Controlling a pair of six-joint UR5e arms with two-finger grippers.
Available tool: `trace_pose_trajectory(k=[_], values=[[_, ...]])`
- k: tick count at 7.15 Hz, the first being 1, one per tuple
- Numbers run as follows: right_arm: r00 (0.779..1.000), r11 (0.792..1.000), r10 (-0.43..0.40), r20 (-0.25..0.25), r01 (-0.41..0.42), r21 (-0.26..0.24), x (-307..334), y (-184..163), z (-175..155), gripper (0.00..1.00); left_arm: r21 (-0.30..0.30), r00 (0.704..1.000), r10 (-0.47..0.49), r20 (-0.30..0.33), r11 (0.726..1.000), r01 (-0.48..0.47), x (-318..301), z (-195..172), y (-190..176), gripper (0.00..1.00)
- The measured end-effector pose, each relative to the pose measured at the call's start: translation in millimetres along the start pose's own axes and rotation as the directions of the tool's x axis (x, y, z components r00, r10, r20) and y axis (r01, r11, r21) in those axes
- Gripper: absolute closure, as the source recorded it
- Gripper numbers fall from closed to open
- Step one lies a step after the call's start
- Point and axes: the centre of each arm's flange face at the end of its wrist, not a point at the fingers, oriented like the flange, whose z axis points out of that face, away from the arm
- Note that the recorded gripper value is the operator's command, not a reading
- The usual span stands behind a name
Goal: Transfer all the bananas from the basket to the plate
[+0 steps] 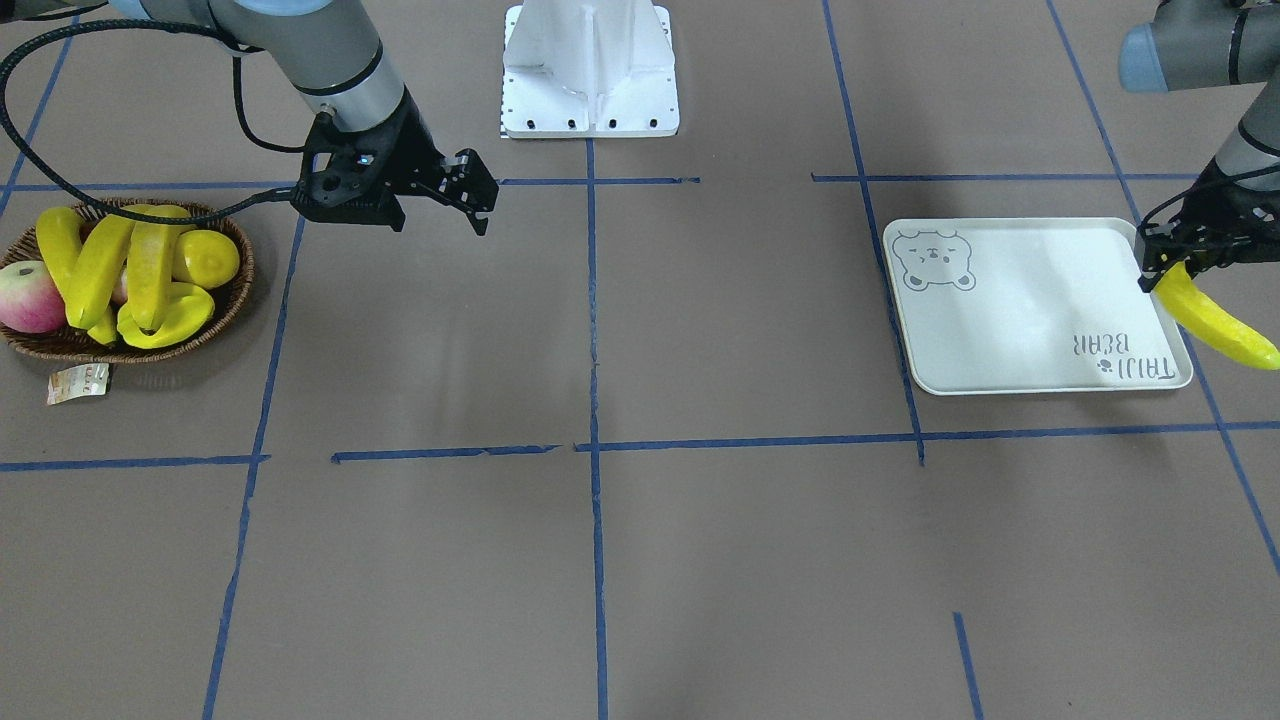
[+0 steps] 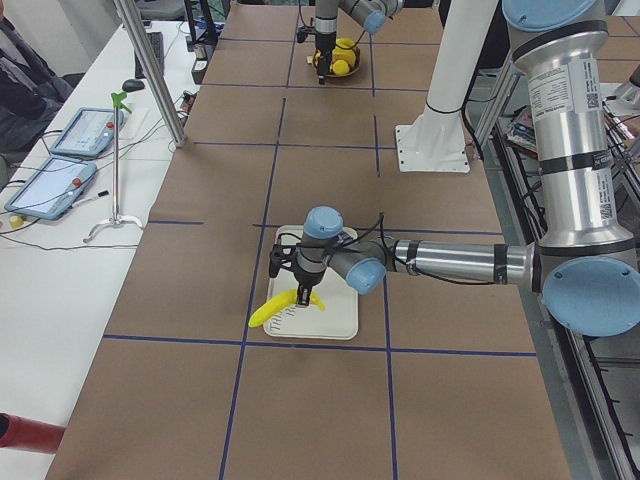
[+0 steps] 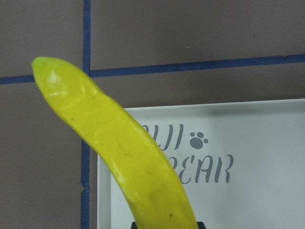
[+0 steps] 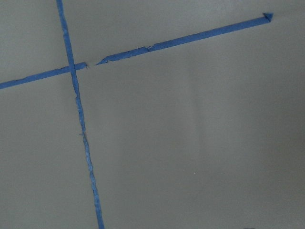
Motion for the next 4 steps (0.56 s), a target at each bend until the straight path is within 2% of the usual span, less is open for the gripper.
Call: trace_pose_trajectory(k=[2,4], values=[[1.000,1.000,0.000,-0.001,0.000,0.002,0,0,0,0.00,0.011,0.999,-0.006,-0.040,1.000,0.006,0,13,7,0.94],[1.000,1.000,0.000,-0.003,0.000,0.003,0,0,2,0.00,-0.022,0.998,0.027,-0.062,0.999,-0.028,7,32,21,0.72]])
